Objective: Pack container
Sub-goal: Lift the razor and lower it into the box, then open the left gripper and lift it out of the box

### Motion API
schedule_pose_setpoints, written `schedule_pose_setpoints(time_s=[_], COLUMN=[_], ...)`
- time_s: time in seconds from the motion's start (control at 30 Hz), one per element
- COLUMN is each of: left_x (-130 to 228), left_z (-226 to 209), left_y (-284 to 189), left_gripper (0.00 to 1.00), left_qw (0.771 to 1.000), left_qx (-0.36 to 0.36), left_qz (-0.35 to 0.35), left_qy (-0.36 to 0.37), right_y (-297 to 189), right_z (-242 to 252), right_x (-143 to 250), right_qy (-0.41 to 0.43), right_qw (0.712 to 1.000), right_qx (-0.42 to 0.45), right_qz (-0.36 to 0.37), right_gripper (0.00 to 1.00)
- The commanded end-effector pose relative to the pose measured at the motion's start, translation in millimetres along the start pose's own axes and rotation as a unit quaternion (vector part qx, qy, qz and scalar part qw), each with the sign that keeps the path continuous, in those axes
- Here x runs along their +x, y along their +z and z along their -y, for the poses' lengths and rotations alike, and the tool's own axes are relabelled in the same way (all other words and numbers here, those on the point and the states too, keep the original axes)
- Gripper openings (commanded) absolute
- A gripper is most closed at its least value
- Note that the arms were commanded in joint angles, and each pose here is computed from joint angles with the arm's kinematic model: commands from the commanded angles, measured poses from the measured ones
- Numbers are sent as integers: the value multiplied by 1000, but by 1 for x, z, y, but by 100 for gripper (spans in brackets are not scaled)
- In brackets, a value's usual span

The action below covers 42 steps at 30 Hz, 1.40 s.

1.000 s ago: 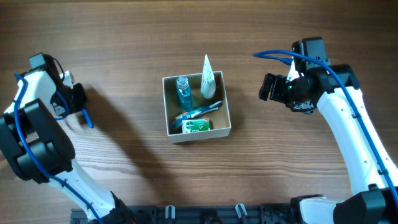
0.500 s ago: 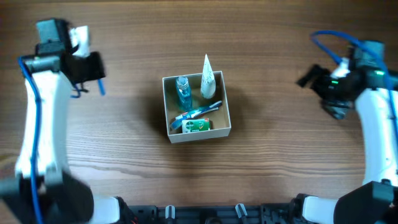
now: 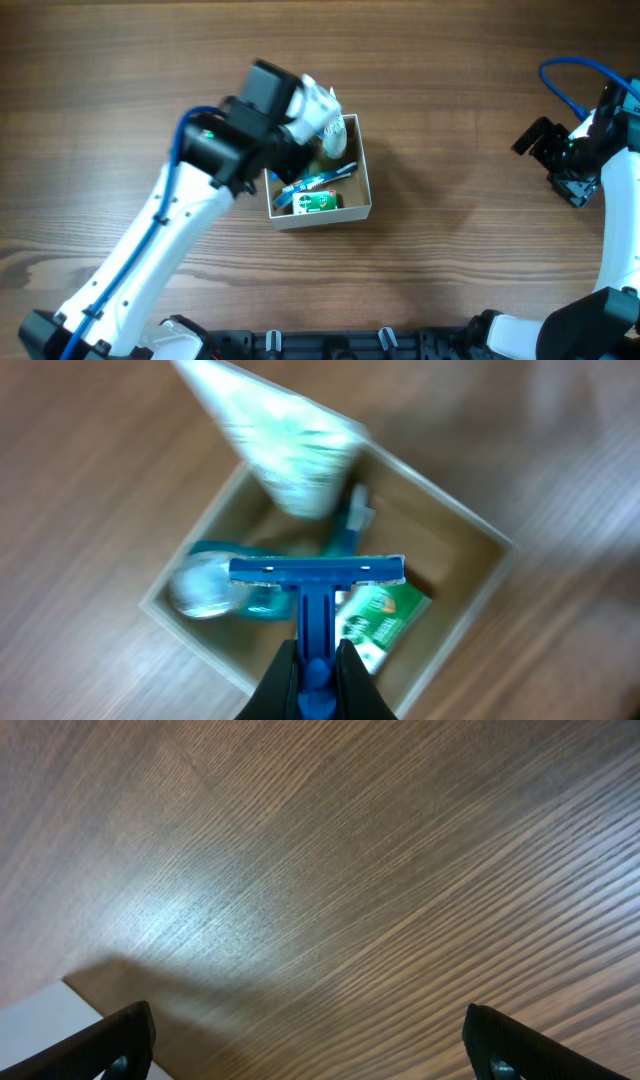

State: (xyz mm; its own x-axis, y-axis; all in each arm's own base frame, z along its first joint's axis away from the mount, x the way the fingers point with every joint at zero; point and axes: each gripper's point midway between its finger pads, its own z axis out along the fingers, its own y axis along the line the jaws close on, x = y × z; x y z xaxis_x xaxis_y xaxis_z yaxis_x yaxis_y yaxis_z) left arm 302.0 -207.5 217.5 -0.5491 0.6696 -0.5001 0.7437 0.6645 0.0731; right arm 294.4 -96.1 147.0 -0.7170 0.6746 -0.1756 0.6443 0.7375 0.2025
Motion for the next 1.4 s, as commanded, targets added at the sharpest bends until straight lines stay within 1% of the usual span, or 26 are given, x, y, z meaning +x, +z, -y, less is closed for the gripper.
schedule_pose_setpoints(time_s=[0.0,0.07,0.13,0.23,0.33,0.43,0.53,0.67,0.73,0.83,0.87,0.9,0.97,1.0,1.07,1.1,1.17,1.3,1.33,1.37], left_x=[5,7,9,14,17,21,25,29,31,32,32,32,31,30,29,27,22,10,8,7], left_z=[15,17,17,18,20,22,25,26,29,29,29,29,29,29,24,17,14,6,0,-6], left_y=[15,23,30,44,53,63,73,83,86,88,88,87,86,85,82,73,62,27,17,7], left_gripper=[4,4,4,4,4,4,4,6,16,22,30,35,37,41,41,42,45,47,49,54], left_qw=[999,998,998,996,995,994,992,991,990,989,989,989,989,990,991,993,994,998,998,997], left_qx=[6,10,13,21,29,37,49,54,62,63,63,63,62,61,47,20,2,-31,-48,-66], left_qz=[-30,-41,-52,-71,-82,-95,-109,-121,-125,-129,-129,-128,-126,-125,-122,-116,-102,-57,-47,-38], left_qy=[42,43,43,41,40,39,37,36,34,34,34,34,35,35,31,24,22,23,20,13], right_y=[1,1,2,3,5,6,7,7,7,7,7,7,7,7,7,7,7,7,6,6], right_z=[3,2,-3,-13,-23,-37,-47,-49,-49,-49,-49,-49,-49,-49,-48,-47,-48,-54,-58,-62], right_x=[1,2,3,6,9,15,21,22,22,22,22,22,22,22,21,21,21,21,21,22], right_qy=[-58,-74,-110,-156,-183,-219,-236,-237,-237,-237,-237,-237,-237,-237,-232,-224,-226,-239,-246,-256], right_qw=[998,997,994,988,983,975,972,971,971,971,971,971,971,971,972,974,974,971,969,966], right_qx=[10,10,8,17,32,26,22,21,21,21,21,21,21,21,24,26,26,28,28,25], right_qz=[-1,-2,-3,3,9,9,8,8,8,7,7,7,7,7,9,10,11,19,22,24], right_gripper=[99,99,98,98,98,98,99,99,98,99,98,99,98,98,96,96,96,96,97,97])
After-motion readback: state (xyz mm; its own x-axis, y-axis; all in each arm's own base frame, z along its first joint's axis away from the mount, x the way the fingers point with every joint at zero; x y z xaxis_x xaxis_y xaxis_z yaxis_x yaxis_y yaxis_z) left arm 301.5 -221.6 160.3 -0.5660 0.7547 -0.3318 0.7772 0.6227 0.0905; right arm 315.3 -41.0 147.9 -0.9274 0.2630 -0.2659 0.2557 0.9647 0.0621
